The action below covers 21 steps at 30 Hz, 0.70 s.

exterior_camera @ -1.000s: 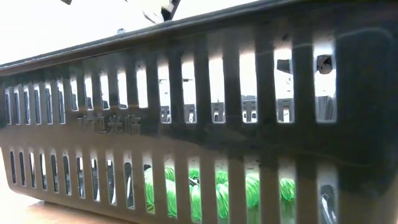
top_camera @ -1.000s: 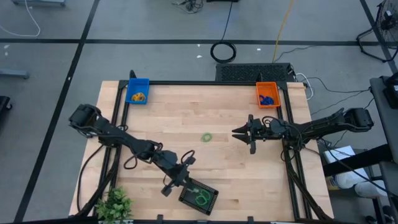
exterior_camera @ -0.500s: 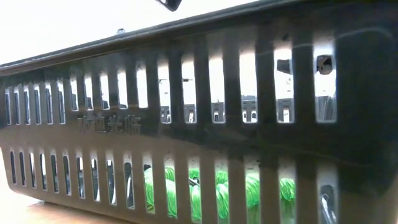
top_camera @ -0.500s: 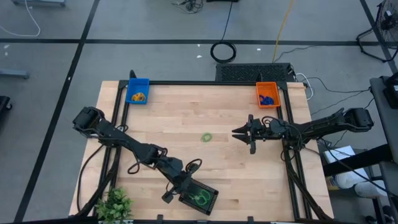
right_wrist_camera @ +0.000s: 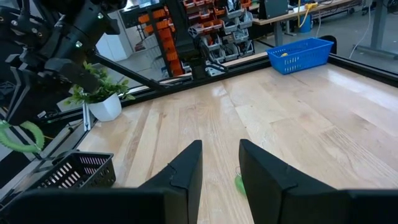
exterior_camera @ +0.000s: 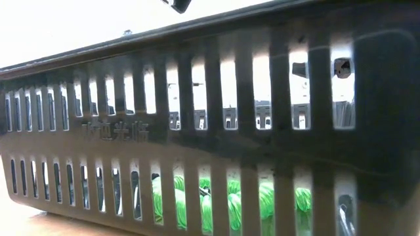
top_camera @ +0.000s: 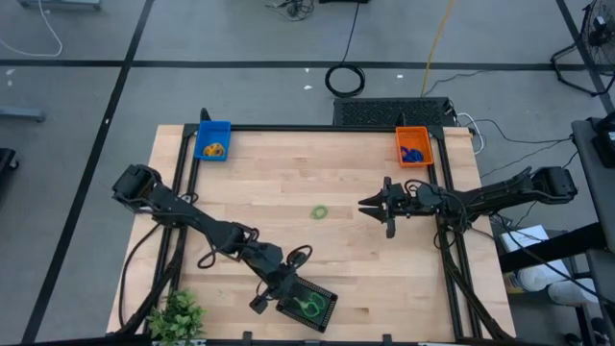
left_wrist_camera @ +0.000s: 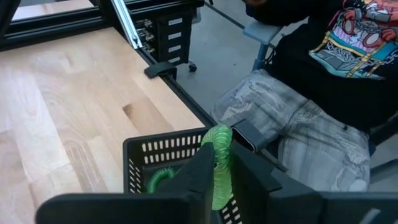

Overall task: Sort spring keychains into baskets
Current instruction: Put the green spring keychain into the black basket

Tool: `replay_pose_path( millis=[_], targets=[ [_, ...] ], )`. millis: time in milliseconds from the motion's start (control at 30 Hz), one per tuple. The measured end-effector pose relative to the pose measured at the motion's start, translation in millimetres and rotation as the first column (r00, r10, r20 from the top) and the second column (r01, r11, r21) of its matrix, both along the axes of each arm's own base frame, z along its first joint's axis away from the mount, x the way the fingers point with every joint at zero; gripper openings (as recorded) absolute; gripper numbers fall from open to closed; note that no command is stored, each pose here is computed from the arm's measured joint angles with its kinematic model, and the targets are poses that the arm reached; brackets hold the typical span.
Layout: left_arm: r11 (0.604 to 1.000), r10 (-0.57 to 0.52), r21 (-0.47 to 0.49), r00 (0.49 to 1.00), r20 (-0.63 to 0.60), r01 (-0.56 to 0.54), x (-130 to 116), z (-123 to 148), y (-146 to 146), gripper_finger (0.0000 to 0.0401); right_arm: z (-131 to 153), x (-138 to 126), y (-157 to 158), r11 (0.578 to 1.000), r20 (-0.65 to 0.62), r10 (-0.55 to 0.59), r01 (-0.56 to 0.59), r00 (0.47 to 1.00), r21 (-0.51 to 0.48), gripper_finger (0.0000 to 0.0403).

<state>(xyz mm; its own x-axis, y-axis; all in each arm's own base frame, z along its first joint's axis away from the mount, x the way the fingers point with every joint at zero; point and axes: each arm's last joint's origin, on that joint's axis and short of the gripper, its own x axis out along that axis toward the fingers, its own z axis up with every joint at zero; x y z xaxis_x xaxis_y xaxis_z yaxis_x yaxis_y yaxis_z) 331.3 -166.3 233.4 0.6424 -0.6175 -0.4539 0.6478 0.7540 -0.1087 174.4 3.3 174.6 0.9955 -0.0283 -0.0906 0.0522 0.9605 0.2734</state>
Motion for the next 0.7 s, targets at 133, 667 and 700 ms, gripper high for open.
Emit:
replay_pose_path(
  millis=[133,667,700],
  targets=[
    [1.0,0.001,0.0,1.0,0.0,-0.001,0.0,-0.1,0.1,0.0064,0.0,0.0,0.0,1.0,0.0,0.0,0.0,1.0,0.0,0.0091],
    [0.998,0.003,0.062,0.998,0.058,-0.007,2.2,0.3,3.3,0.0062,0.0,0.0,0.0,1.0,0.0,0.0,0.0,1.0,0.003,0.0091],
    [0.994,0.034,0.096,0.996,0.085,-0.042,4.0,0.5,6.2,0.0062,0.0,0.0,0.0,1.0,0.0,0.0,0.0,1.0,0.003,0.0091]
  ],
)
